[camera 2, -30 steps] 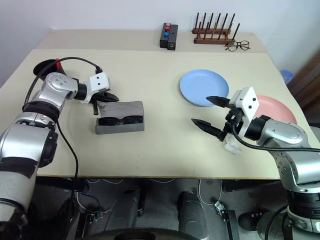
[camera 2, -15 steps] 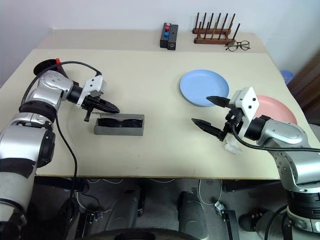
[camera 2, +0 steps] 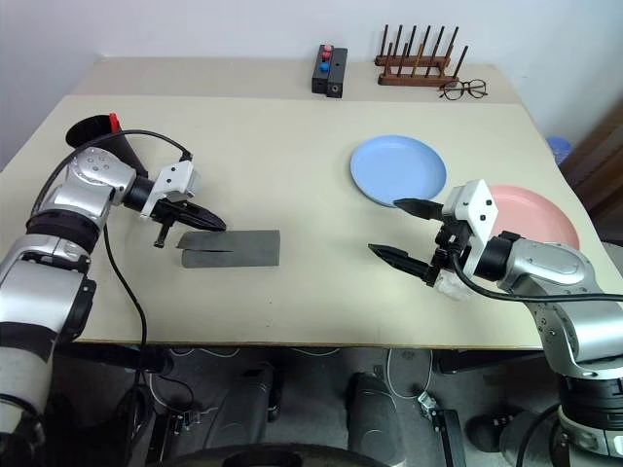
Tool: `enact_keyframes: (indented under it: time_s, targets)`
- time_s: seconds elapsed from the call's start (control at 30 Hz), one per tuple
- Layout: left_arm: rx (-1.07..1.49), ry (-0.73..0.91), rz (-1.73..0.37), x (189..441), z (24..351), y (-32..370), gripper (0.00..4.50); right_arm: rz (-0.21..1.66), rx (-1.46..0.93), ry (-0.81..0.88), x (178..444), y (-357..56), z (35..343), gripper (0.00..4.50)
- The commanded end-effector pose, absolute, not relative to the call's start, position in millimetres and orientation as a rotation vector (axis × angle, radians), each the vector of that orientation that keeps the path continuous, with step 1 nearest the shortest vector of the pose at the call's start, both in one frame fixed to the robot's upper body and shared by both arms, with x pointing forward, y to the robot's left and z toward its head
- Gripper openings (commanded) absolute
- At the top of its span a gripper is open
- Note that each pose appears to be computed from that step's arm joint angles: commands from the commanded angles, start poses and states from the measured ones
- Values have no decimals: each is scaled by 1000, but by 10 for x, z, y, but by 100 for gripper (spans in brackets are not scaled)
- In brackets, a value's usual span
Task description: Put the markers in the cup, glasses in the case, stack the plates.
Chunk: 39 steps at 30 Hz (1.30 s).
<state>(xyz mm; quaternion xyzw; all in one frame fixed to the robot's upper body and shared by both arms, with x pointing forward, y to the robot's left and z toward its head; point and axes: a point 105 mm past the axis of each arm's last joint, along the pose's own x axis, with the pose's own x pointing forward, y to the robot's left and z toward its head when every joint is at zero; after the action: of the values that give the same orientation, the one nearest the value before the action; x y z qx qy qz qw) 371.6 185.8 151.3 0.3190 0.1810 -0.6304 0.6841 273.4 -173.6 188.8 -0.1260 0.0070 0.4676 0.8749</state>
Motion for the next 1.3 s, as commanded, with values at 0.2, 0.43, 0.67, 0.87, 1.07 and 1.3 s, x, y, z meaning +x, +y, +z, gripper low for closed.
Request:
enact_keyframes:
  time_s: [0.2,0.43,0.67,0.87,1.07,1.3]
  targets:
    - [472,168,-1321,3893,2343,1736,2,848,-282,-72,2923,-1908,2090,450]
    - [168,3,-1370,3830,2858,1593,284,661,-345,34,3182,-2198,1976,450]
    - [108,26,-1484,3641,2721,1466,444,450,-348,240,3222,-2691,1815,450]
    - [213,-12,-1532,3517,2521,1395,444,283,-377,465,3142,-3127,1496,450]
    - [236,-54,-1553,3412,2510,1371,444,173,-317,541,3161,-3378,1324,450]
    - [228,-45,-1521,3319,2502,1487,450,174,-320,573,3187,-3432,1229,224]
